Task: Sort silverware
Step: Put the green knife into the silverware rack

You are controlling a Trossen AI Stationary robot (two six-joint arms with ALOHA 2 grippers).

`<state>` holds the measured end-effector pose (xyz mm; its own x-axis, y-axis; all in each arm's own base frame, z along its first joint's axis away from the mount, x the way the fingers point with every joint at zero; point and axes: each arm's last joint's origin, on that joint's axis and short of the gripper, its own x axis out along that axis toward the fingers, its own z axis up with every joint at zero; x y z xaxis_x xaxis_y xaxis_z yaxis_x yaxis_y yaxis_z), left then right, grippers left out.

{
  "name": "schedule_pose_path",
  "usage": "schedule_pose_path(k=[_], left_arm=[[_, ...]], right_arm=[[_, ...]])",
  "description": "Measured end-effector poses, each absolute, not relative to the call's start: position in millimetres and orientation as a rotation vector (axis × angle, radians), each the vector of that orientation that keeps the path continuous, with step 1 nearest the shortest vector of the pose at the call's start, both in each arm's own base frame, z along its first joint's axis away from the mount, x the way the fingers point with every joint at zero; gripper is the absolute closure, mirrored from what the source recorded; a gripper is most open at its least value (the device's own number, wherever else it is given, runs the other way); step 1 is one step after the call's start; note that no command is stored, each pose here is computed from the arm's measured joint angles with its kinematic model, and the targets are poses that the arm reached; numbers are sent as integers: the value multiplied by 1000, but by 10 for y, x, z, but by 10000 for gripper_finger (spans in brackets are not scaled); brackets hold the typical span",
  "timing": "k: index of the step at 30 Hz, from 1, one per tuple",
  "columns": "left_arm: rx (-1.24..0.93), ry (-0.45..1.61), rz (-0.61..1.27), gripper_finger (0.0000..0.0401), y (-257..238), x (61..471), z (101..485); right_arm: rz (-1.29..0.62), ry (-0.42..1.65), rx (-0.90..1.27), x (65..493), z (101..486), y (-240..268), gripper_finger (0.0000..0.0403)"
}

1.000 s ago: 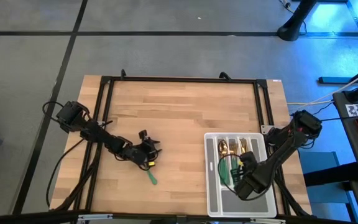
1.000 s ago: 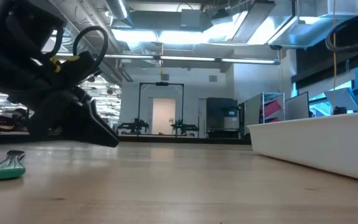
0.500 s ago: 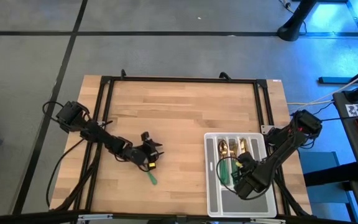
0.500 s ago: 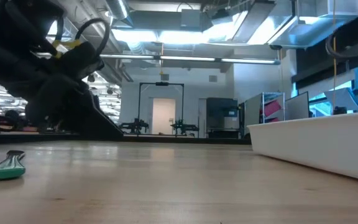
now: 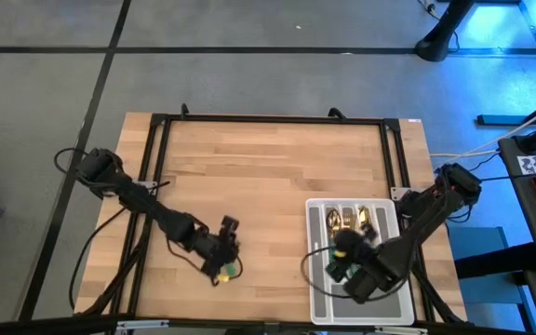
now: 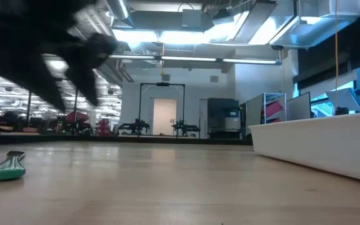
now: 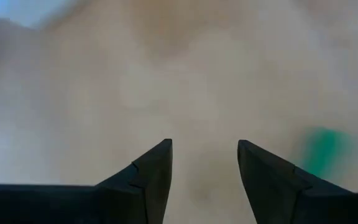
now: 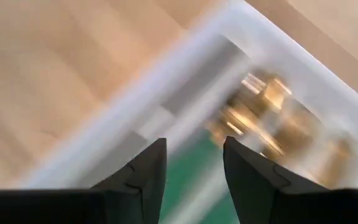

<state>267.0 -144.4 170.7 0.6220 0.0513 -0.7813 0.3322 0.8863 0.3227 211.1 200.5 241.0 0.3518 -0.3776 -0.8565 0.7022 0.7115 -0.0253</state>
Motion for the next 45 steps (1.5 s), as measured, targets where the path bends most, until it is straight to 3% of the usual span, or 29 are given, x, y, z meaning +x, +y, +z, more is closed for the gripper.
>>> schedule_pose_path(k=[4,9,16,24,27,32,40,45], left_arm=[[351,1042,-259,231,-1640,2472,1713],[323,1091,-158,231,-1758,2146,1489],[105,836,-6,231,-1594,2170,1219],[92,475,129,231,-1285,2543,1412],[143,497,65,231,-1280,2550,1508],[122,714,-62,231,-1357,2248,1578],[29,834,-43,231,-1580,1800,1336],[-19,815,101,231,-1571,1713,1050]], right_arm=[[-536,886,340,2451,2415,2007,247],[-345,696,235,2838,2483,1964,247],[-192,592,165,3125,2613,1850,247],[-251,602,145,3313,2470,1694,247],[-279,608,150,3468,2281,1651,247],[-268,618,131,3772,1825,1609,247],[-193,537,196,4113,1439,1464,241],[-37,390,108,4284,1270,1512,192]])
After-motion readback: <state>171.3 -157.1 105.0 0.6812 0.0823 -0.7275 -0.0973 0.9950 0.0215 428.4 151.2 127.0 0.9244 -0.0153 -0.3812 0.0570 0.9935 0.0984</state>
